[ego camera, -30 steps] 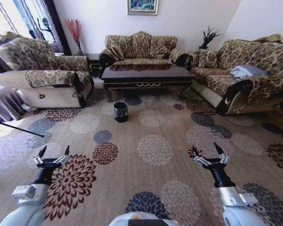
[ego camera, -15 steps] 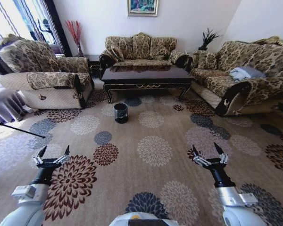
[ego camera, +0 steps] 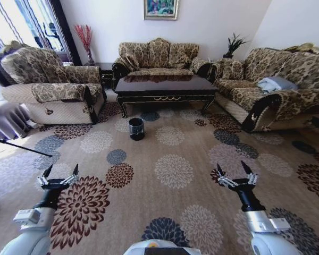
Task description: Move to the front of the table and pick up the trash from the floor, then place it into the trash bin.
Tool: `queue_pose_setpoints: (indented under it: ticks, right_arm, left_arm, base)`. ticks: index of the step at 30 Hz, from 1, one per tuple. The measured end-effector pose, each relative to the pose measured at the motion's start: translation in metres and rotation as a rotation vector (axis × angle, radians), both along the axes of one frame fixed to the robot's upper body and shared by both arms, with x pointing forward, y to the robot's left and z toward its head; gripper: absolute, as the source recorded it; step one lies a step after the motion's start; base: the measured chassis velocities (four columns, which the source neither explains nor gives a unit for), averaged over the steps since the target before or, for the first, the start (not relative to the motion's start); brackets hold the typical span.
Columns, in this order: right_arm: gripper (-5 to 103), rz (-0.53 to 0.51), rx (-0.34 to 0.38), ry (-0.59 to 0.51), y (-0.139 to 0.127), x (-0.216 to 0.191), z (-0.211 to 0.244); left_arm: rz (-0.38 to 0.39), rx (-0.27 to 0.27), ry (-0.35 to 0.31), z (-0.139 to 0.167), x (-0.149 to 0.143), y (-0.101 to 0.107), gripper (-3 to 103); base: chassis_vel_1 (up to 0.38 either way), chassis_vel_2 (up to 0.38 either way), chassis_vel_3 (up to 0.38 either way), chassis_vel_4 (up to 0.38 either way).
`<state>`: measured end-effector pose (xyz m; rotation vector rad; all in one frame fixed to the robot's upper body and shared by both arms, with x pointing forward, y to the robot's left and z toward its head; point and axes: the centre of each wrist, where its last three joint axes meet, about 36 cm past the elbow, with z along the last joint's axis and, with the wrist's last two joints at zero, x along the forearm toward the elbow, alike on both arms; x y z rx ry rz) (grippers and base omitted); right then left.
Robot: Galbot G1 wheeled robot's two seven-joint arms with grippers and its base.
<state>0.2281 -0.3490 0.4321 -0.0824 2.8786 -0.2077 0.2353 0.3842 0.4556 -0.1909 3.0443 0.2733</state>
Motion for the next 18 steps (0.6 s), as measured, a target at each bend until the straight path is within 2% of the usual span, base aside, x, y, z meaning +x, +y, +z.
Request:
queue_pose_setpoints:
  ticks: [18]
  right_arm:
    - [100, 0.0, 0.0, 0.0, 0.0, 0.0, 0.0]
  left_arm:
    - [0.0, 0.0, 0.0, 0.0, 0.0, 0.0, 100]
  base:
    - [0.0, 0.0, 0.0, 0.0]
